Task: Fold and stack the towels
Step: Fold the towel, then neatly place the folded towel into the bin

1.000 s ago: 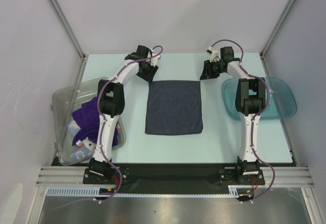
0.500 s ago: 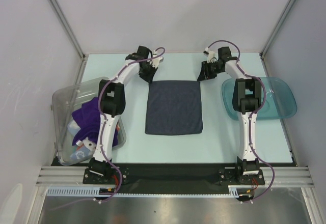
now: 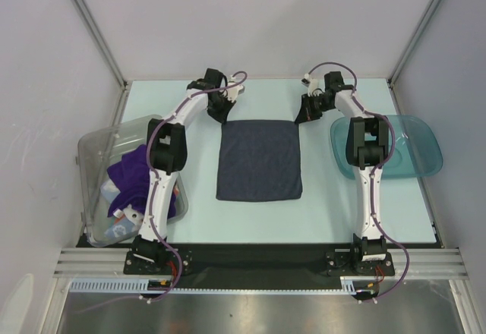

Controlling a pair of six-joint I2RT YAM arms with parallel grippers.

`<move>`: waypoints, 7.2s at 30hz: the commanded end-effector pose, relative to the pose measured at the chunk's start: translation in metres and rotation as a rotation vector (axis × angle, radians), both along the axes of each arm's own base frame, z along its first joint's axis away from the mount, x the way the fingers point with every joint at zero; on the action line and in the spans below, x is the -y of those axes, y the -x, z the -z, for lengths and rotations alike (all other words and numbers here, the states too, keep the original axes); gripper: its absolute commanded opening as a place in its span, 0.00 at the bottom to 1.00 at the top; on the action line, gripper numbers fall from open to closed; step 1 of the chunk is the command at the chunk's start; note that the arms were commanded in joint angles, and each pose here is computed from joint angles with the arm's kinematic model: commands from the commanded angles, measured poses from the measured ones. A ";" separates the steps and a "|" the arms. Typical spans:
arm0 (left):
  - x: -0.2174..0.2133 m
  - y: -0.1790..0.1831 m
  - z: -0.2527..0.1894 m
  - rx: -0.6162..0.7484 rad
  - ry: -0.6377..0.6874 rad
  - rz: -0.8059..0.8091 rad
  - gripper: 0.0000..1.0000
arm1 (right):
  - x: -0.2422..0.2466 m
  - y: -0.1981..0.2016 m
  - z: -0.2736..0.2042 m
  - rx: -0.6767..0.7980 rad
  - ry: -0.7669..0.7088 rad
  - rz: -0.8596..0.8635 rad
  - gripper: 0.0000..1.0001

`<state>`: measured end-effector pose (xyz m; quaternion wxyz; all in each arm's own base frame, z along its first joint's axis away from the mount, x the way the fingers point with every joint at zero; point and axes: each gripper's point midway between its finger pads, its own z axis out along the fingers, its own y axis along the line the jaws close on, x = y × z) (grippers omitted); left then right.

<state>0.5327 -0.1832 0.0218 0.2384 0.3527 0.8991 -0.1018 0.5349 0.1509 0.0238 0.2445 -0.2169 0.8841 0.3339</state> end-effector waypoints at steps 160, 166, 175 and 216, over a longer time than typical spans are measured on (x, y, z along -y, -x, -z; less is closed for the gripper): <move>-0.008 0.154 -0.017 -0.112 0.010 -0.652 0.54 | -0.002 0.147 -0.016 0.084 0.300 0.565 0.29; -0.020 0.150 -0.069 -0.026 -0.018 -0.663 0.56 | -0.009 0.170 -0.054 0.008 0.238 0.554 0.48; 0.013 0.224 -0.076 -0.153 0.222 -0.508 0.55 | -0.015 0.213 -0.046 -0.103 0.155 0.605 0.57; -0.019 0.214 -0.133 0.024 0.123 -0.628 0.63 | 0.015 0.228 -0.075 -0.015 0.452 0.548 0.00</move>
